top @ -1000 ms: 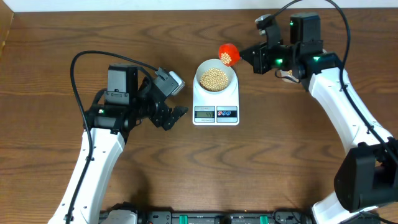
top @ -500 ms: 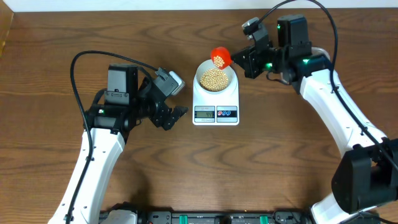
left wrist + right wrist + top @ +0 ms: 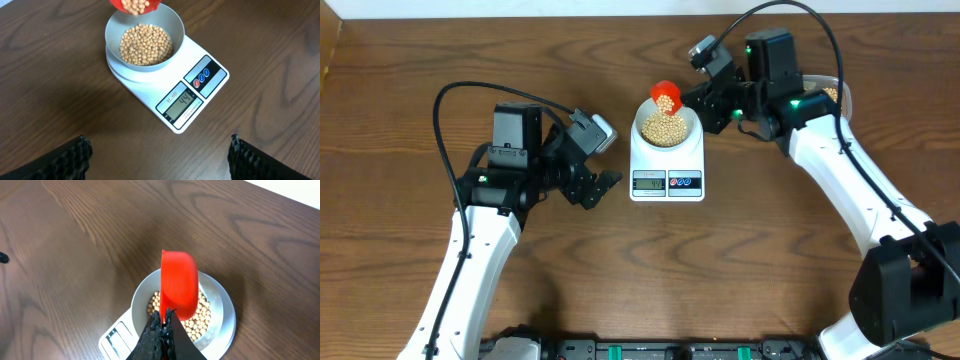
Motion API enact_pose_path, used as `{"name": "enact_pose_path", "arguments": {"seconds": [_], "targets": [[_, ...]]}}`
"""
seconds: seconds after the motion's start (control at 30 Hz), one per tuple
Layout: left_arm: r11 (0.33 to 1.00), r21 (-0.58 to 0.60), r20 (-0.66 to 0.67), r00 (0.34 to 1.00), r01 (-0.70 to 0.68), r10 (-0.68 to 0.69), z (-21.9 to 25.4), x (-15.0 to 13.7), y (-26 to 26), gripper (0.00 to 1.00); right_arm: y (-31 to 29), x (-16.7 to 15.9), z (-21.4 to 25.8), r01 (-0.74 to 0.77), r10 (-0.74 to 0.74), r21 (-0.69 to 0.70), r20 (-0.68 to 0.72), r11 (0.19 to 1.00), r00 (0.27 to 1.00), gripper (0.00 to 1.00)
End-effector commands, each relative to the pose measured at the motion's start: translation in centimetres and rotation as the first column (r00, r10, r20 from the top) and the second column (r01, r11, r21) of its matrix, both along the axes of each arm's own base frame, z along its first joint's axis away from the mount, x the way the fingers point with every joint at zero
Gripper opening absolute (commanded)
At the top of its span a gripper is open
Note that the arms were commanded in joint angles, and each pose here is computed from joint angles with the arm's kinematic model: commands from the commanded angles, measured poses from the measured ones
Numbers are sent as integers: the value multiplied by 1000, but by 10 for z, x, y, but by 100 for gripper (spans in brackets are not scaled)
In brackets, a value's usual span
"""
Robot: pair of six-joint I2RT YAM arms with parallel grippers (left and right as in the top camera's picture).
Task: Scoop item into bowl and weigh 50g on scale
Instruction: 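Tilt the red scoop to trickle soybeans into the grey bowl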
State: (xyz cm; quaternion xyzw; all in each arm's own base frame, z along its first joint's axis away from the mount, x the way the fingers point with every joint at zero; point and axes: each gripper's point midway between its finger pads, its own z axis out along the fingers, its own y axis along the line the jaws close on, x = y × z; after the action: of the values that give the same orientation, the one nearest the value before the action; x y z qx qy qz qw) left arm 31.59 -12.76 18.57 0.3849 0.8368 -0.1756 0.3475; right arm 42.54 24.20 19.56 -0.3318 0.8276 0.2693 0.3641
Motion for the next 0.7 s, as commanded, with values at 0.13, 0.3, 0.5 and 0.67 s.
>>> {"name": "enact_pose_path", "arguments": {"seconds": [0.13, 0.3, 0.5, 0.67], "targets": [[1000, -15, -15, 1000, 0, 0, -1, -3, -2, 89, 0, -1, 4, 7, -5, -51, 53, 999, 999, 1], [1000, -15, -15, 1000, 0, 0, -1, -3, -2, 89, -1, -1, 4, 23, -21, -38, 37, 999, 999, 1], [1000, -15, -15, 1000, 0, 0, -1, -3, -2, 89, 0, -1, 5, 37, -37, -25, 20, 999, 999, 1], [1000, -15, -15, 1000, 0, 0, -1, -3, -2, 89, 0, -1, 5, 37, -37, -20, 17, 999, 999, 1]]}}
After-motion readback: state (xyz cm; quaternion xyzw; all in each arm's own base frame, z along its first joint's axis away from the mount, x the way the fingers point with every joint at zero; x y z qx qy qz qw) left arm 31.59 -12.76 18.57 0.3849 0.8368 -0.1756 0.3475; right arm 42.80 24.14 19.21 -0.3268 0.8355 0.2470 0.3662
